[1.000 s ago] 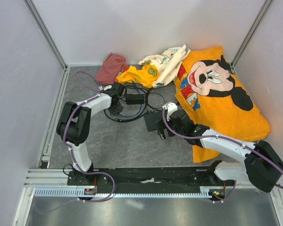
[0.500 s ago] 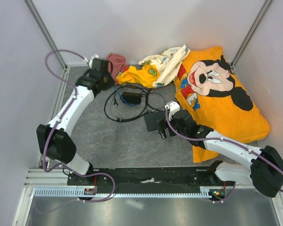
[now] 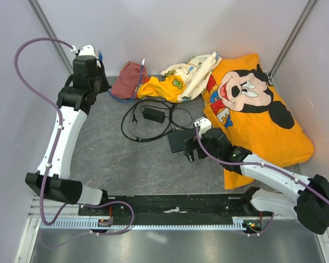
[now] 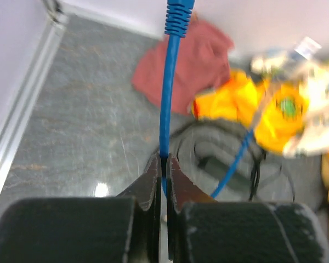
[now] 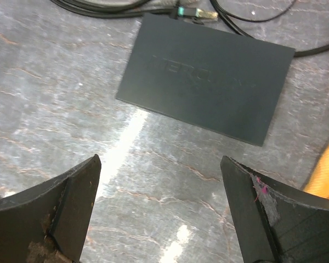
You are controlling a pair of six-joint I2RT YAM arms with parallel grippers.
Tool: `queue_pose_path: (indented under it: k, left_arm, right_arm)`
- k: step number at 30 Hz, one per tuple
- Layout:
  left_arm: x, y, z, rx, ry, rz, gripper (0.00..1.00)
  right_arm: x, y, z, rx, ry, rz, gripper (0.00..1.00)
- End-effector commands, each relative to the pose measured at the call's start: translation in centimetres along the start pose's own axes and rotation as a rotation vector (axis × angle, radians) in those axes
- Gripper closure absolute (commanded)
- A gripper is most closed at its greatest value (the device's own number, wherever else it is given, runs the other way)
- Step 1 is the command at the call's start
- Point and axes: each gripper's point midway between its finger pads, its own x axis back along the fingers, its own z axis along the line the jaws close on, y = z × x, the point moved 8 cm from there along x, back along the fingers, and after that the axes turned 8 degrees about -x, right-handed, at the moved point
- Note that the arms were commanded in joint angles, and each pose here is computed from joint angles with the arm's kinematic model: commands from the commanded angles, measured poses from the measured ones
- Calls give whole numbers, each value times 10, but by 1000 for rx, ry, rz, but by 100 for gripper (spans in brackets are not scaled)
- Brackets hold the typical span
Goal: Insert the plug into the switch port
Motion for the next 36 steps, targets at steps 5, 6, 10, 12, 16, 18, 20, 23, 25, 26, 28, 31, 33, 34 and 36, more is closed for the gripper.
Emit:
queue_pose_path:
  k: [5, 6, 10, 12, 16, 18, 20, 23, 25, 26, 28, 31, 33, 34, 36]
  left_arm:
    - [60, -62, -26, -231, -561, 65, 98]
    - [72, -67, -26, -255, -593, 42, 99]
    - [92, -120, -53, -384, -739, 97, 98]
    - [100, -132, -62, -414, -801, 107, 98]
    - [114, -157, -78, -420, -958, 140, 98]
    - [116, -160, -82, -425, -967, 128, 98]
    - [117, -171, -87, -443, -1018, 153, 98]
    - [121, -178, -94, -420, -1116, 176, 98]
    - [122, -181, -96, -402, -1143, 186, 98]
    - [122, -183, -97, -398, -1150, 190, 98]
    - [122, -185, -98, -372, -1157, 202, 98]
    - [122, -189, -100, -343, -1167, 225, 98]
    - [122, -191, -101, -321, -1174, 242, 99]
    - [123, -194, -101, -312, -1185, 253, 99]
    - [123, -196, -103, -294, -1200, 256, 98]
  right_arm:
    - [28, 53, 33, -79, 187, -197, 2]
    - [35, 60, 36, -87, 211, -243, 2]
    - [53, 81, 46, -161, 275, -361, 2]
    - [61, 92, 51, -214, 304, -421, 2]
    - [71, 106, 53, -264, 321, -521, 2]
    - [74, 112, 50, -311, 298, -570, 2]
    - [75, 115, 49, -341, 291, -598, 2]
    - [75, 121, 55, -259, 341, -616, 2]
    - [69, 120, 56, -183, 337, -591, 2]
    - [68, 120, 55, -141, 336, -592, 2]
    - [64, 118, 55, -72, 354, -577, 2]
    - [58, 119, 49, -100, 366, -565, 3]
    - [59, 123, 51, -136, 427, -587, 4]
    - [58, 123, 50, -147, 460, -583, 5]
    - [56, 127, 53, -206, 503, -585, 6]
